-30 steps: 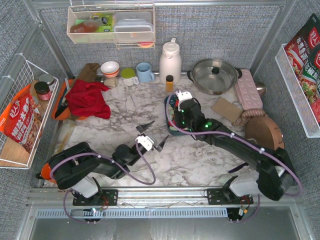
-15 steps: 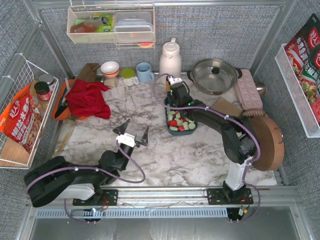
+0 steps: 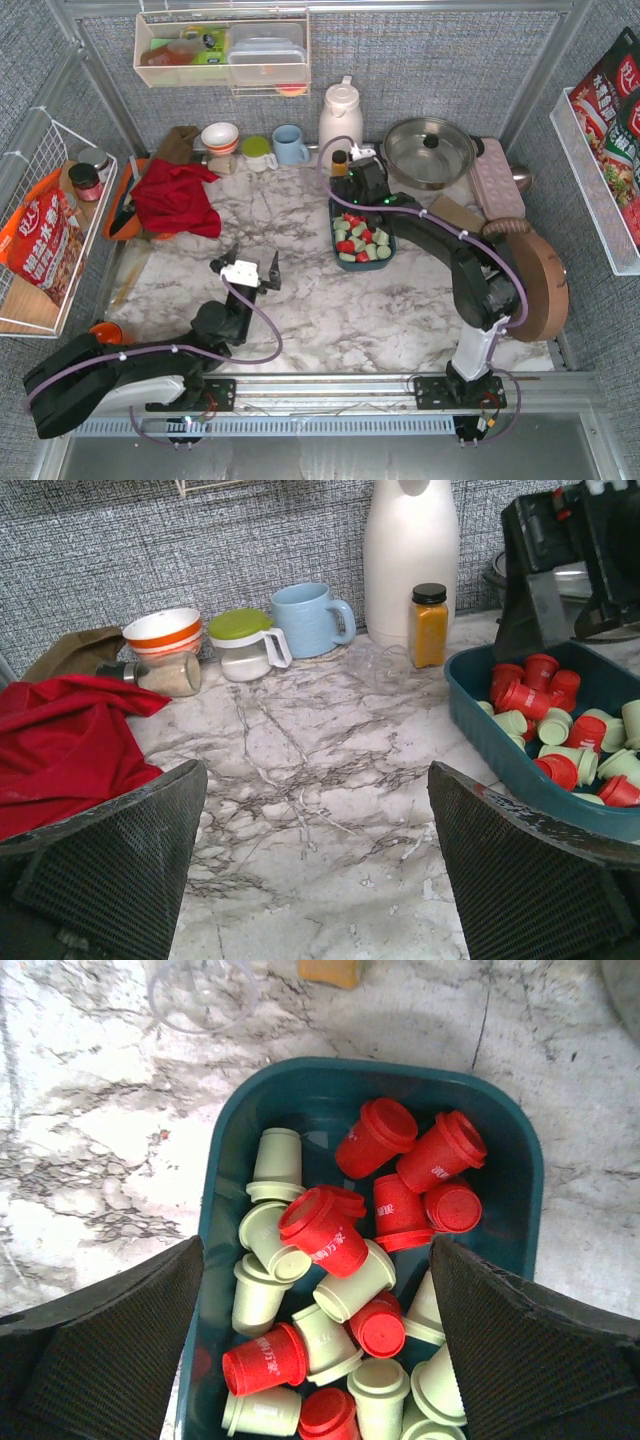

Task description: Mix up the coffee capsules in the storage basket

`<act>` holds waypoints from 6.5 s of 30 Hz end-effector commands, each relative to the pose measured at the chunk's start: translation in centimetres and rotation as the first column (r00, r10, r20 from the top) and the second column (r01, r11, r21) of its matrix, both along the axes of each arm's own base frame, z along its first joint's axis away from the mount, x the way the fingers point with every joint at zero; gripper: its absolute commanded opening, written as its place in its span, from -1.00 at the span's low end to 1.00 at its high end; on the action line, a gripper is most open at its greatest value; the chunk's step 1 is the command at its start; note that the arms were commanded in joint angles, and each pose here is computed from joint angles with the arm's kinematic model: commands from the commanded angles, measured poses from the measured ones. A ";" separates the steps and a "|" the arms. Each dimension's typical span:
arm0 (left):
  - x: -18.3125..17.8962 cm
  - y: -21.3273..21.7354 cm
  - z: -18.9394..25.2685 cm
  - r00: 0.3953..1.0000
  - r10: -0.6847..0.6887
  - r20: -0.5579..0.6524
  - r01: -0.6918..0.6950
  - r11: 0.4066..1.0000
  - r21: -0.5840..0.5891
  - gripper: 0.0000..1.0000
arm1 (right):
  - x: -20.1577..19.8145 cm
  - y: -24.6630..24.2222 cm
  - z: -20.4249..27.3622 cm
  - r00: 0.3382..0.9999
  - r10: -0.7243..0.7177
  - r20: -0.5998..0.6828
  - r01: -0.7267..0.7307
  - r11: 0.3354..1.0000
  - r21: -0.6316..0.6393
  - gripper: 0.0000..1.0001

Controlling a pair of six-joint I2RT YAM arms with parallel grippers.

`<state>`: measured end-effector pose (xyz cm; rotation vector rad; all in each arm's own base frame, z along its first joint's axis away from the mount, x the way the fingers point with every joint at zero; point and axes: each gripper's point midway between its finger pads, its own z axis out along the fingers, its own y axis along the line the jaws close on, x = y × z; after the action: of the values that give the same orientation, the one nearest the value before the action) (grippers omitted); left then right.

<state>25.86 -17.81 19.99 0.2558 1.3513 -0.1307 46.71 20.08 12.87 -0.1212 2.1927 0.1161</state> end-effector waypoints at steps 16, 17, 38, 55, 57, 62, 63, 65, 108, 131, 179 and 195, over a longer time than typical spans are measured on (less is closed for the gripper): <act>0.0 2.6 0.5 0.992 0.114 -0.054 -0.119 0.987 -0.108 0.98 | -7.0 -11.8 9.3 0.866 -0.236 0.442 0.300 0.951 -0.080 0.98; 0.0 2.9 0.5 0.990 0.128 -0.060 -0.134 0.984 -0.117 0.98 | -7.2 -12.3 8.5 0.860 -0.220 0.461 0.302 0.947 -0.111 0.98; -2.1 9.6 -1.1 0.944 0.301 -0.137 -0.325 0.922 -0.213 0.98 | -9.4 -20.9 -3.7 0.822 -0.365 0.437 0.536 0.756 -0.376 0.99; -2.2 12.4 -2.2 0.937 0.336 -0.090 -0.348 0.916 -0.201 0.98 | -10.3 -19.5 -6.8 0.891 -0.163 0.424 0.230 0.967 -0.111 0.98; -2.0 12.3 -2.5 0.936 0.340 -0.094 -0.352 0.920 -0.171 0.99 | -10.4 -19.4 -6.8 0.905 -0.154 0.396 0.216 0.969 -0.117 0.98; -0.9 13.7 -2.8 0.909 0.409 -0.083 -0.415 0.908 -0.059 0.99 | -9.9 -19.0 -7.5 0.935 -0.118 0.334 0.162 0.981 -0.106 0.98; -0.4 14.0 -3.1 0.903 0.421 -0.083 -0.424 0.905 -0.025 0.99 | -9.7 -19.2 -7.5 0.938 -0.129 0.321 0.170 0.980 -0.100 0.98; 0.8 14.7 -3.9 0.894 0.434 -0.109 -0.434 0.901 0.030 0.99 | -9.2 -19.5 -7.6 0.943 -0.150 0.296 0.184 0.979 -0.091 0.99; 7.5 25.0 -8.8 0.805 0.564 -0.184 -0.592 0.783 -0.191 0.99 | -8.9 -19.8 -7.7 0.946 -0.163 0.281 0.194 0.977 -0.087 0.98; 11.2 23.9 -10.6 0.825 0.487 -0.287 -0.528 0.845 -0.087 0.99 | -8.4 -20.8 -7.8 0.949 -0.212 0.234 0.227 0.973 -0.040 0.98; 11.2 23.9 -10.5 0.826 0.486 -0.286 -0.527 0.845 -0.087 0.99 | -8.4 -20.8 -7.9 0.950 -0.209 0.231 0.224 0.974 -0.040 0.98; 11.2 23.9 -10.5 0.826 0.486 -0.286 -0.528 0.845 -0.087 0.99 | -8.4 -20.8 -7.8 0.950 -0.209 0.232 0.223 0.974 -0.039 0.99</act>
<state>36.86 6.10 8.76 -0.2833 1.6414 0.1906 38.01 -0.87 4.70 0.0677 1.9760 -0.1005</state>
